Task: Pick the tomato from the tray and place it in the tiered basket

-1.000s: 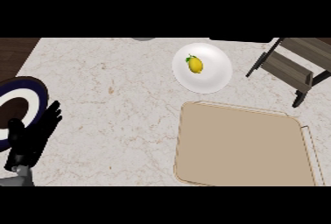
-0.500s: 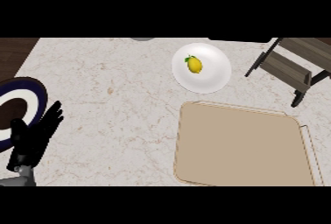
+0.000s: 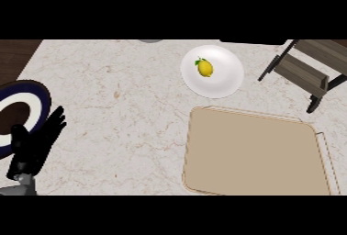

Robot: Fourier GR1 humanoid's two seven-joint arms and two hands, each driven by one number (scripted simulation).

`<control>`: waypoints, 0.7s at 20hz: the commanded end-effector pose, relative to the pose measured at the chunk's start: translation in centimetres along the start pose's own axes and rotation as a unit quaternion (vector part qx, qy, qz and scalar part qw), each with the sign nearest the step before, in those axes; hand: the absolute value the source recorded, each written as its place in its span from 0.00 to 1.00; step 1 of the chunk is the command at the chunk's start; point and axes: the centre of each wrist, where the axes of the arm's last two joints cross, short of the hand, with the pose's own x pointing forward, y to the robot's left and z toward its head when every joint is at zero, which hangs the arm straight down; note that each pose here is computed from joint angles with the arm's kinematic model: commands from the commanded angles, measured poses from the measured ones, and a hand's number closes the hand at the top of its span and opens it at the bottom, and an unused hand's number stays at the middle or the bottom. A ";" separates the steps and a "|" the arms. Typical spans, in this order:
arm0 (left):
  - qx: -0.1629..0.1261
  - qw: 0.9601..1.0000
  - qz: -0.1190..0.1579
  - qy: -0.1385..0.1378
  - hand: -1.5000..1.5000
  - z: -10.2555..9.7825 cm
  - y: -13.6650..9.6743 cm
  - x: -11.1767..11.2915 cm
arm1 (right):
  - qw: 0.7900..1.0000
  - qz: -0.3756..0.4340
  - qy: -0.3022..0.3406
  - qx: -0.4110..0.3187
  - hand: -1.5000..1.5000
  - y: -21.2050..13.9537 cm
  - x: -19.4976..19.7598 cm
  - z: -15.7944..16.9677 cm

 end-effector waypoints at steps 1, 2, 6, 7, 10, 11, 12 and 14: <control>-0.005 1.000 0.000 -0.005 0.50 -0.1 -1.0 -0.2 | 0.999 0.031 -0.018 0.030 1.00 -1.0 -0.9 -0.4; -0.007 1.000 -0.006 -0.003 0.50 0.1 0.0 0.4 | 0.998 0.043 -0.013 0.039 1.00 0.1 -0.9 -0.4; -0.007 1.000 -0.002 -0.005 0.50 0.0 -0.2 0.8 | 0.995 0.022 0.027 0.097 1.00 1.4 -2.4 -1.0; -0.005 1.000 0.003 -0.006 0.50 -0.9 -1.4 1.2 | 0.991 0.006 0.044 0.124 1.00 2.4 -2.0 -0.8; -0.004 1.000 0.007 -0.002 0.50 -0.2 -0.9 -0.2 | 0.972 0.023 0.084 0.219 0.00 3.1 -2.4 -0.9; 0.008 1.000 0.007 -0.002 0.50 -0.5 0.0 0.6 | 0.970 0.025 0.100 0.220 0.00 2.9 -2.6 -1.0; 0.000 1.000 0.004 -0.004 0.50 -0.2 -0.2 0.5 | 0.965 0.033 0.109 0.234 0.00 4.9 -2.4 -0.7; 0.002 1.000 0.000 0.005 0.50 0.1 -0.3 -1.3 | 0.960 0.024 0.149 0.237 0.00 3.1 -2.1 -0.8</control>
